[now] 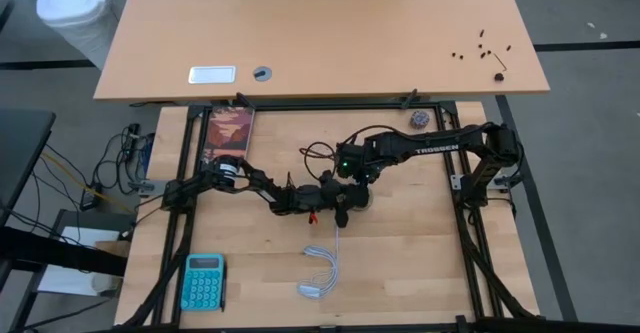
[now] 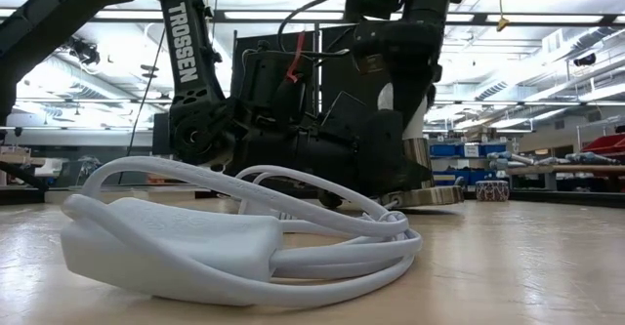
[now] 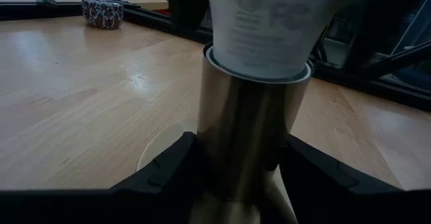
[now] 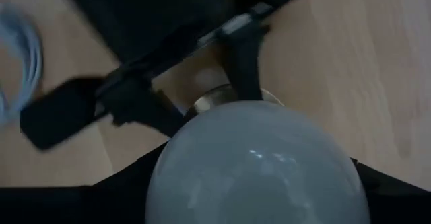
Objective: Screw lightbulb
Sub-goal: Remove the lightbulb on the desk lamp
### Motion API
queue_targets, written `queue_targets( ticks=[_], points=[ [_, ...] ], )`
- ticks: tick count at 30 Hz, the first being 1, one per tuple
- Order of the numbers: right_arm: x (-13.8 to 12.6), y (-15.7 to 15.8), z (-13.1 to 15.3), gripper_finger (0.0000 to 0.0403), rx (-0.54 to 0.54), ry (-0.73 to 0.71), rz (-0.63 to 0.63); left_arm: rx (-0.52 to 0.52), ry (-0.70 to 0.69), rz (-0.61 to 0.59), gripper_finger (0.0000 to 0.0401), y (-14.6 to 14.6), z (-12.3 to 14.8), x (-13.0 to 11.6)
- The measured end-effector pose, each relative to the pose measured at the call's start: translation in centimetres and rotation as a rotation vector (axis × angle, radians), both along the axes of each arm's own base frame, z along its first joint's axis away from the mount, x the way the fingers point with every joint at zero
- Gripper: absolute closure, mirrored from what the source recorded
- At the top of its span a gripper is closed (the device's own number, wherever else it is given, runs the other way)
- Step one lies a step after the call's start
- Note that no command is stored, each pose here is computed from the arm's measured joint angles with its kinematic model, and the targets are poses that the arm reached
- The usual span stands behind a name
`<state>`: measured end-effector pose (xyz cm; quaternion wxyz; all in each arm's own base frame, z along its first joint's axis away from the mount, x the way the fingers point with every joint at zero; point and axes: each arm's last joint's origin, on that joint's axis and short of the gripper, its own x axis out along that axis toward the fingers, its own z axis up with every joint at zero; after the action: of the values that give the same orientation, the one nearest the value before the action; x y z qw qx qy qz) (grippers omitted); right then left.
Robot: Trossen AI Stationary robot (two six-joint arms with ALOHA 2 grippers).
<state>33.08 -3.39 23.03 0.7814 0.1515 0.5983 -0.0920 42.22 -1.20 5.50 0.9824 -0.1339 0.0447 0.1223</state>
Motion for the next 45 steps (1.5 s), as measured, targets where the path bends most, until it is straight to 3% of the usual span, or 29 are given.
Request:
queue_targets(
  ticks=[6,12,19,26,34,42,45],
  points=[
    [0.2,0.1,0.0,0.013,-0.058,-0.038,0.322,0.001,-0.001,-0.002,0.0203,0.0,0.0,0.0],
    [0.3,0.2,0.1,0.0148,-0.096,-0.071,0.551,0.003,0.0,-0.002,0.0203,0.0,0.0,0.0],
    [0.5,0.1,0.2,0.0122,-0.199,-0.109,0.828,0.0,-0.001,-0.002,0.0203,0.0,0.0,0.0],
    [0.5,0.2,0.2,0.0135,-0.291,-0.135,1.147,0.003,-0.006,-0.002,0.0203,0.0,0.1,0.0],
    [0.3,0.2,0.2,0.0111,-0.304,-0.101,1.144,-0.003,-0.015,-0.002,0.0203,0.0,0.1,0.0],
    [0.6,0.3,2.0,0.0103,-0.203,-0.106,0.896,-0.006,-0.015,-0.006,0.0203,-0.2,0.1,0.0],
    [0.8,0.3,2.9,0.0096,-0.153,-0.108,0.743,-0.007,-0.013,-0.006,0.0203,-0.2,0.1,0.0]
  ],
)
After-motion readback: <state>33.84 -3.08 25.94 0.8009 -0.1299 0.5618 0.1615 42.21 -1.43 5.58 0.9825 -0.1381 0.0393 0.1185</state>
